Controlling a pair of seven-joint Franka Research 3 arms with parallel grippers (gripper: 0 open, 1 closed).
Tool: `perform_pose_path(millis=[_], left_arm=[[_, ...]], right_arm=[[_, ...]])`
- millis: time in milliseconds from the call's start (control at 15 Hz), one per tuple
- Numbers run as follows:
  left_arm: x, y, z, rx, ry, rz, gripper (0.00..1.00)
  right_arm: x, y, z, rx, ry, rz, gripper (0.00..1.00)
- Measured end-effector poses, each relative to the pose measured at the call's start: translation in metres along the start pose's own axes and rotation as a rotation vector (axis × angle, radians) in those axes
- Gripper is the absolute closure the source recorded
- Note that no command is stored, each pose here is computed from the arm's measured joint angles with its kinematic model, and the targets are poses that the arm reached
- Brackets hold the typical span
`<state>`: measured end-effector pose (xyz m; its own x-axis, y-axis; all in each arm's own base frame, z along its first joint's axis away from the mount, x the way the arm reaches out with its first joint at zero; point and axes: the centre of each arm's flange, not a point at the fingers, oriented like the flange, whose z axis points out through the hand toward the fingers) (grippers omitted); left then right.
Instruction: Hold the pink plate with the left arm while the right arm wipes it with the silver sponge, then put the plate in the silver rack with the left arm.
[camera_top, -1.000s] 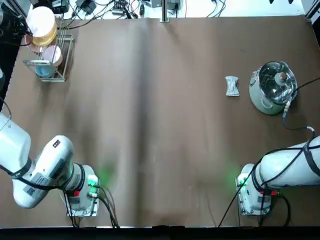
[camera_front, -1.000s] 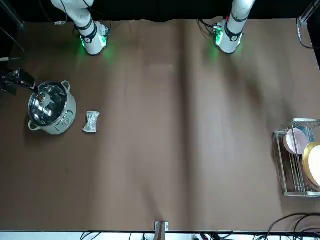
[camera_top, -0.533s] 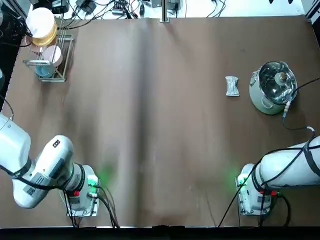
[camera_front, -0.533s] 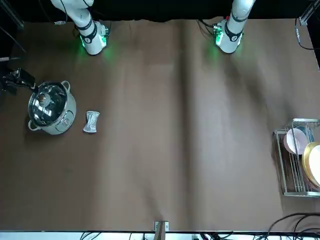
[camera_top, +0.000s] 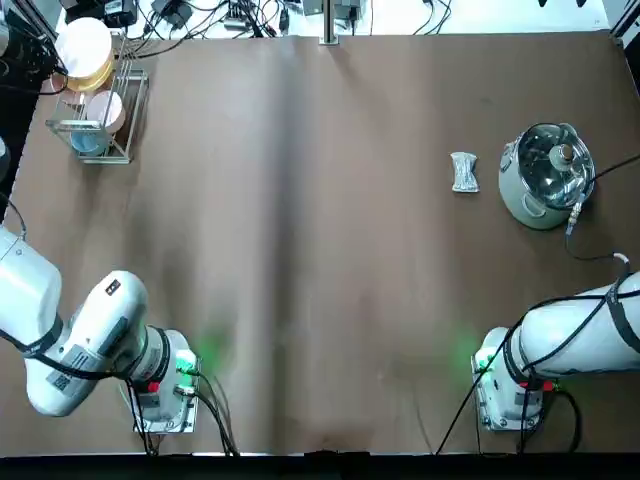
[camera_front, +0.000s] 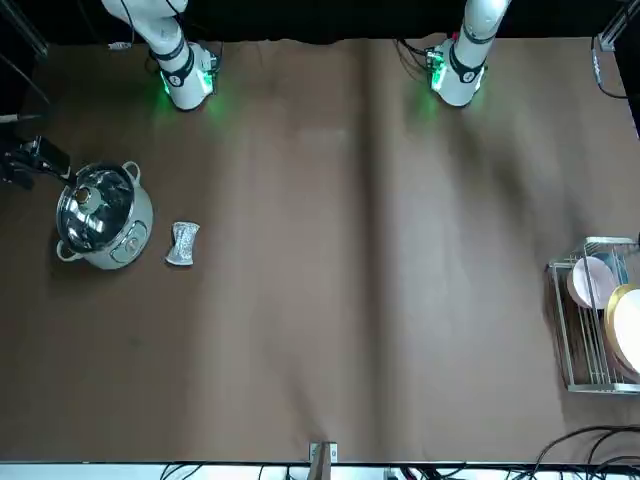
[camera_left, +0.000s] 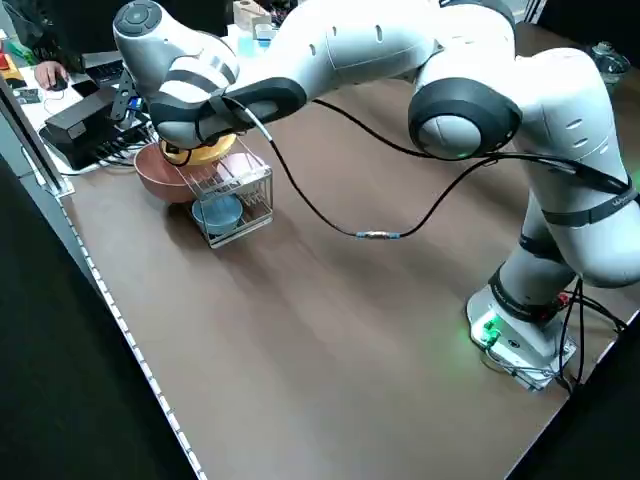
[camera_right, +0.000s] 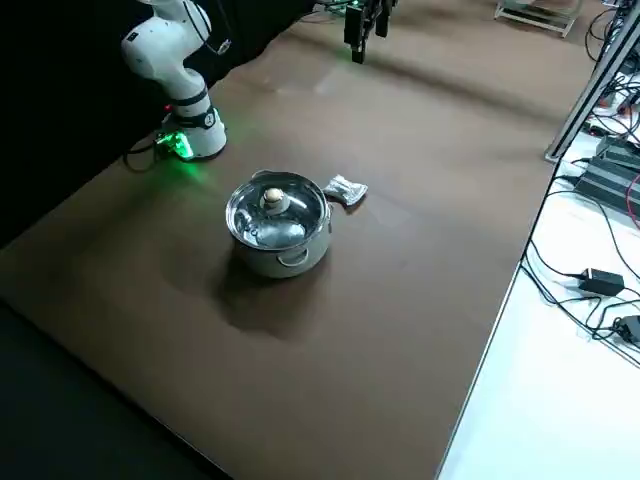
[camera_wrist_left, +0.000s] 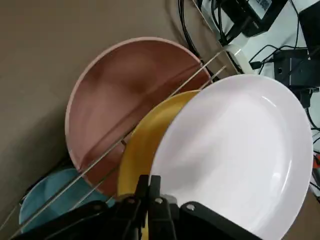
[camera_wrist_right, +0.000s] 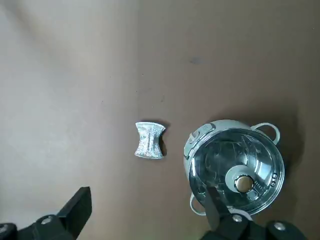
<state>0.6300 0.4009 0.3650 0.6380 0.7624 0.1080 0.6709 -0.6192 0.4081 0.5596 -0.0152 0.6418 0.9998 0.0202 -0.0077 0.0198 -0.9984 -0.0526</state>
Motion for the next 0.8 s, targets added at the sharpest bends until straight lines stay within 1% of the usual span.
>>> perform_pose_path(millis=[200,400,467,800], left_arm=[[-0.0026,0.0018,0.0040,0.000,-0.010,0.003,0.97],[-0.0029,0.0017,0.0045,0.000,-0.011,0.011,0.93],[-0.0030,0.0016,0.0047,0.000,-0.011,0.018,0.85],[-0.0021,0.0001,0.0034,0.000,-0.009,0.038,0.39]], right_arm=[[0.0000,-0.0002,0.0000,0.000,0.000,0.000,0.00],[0.0000,-0.0004,0.0000,0.000,0.000,-0.001,0.00],[0.0000,-0.0004,0.0000,0.000,0.000,-0.001,0.00],[0.0001,-0.0005,0.0000,0.000,0.001,-0.001,0.00]])
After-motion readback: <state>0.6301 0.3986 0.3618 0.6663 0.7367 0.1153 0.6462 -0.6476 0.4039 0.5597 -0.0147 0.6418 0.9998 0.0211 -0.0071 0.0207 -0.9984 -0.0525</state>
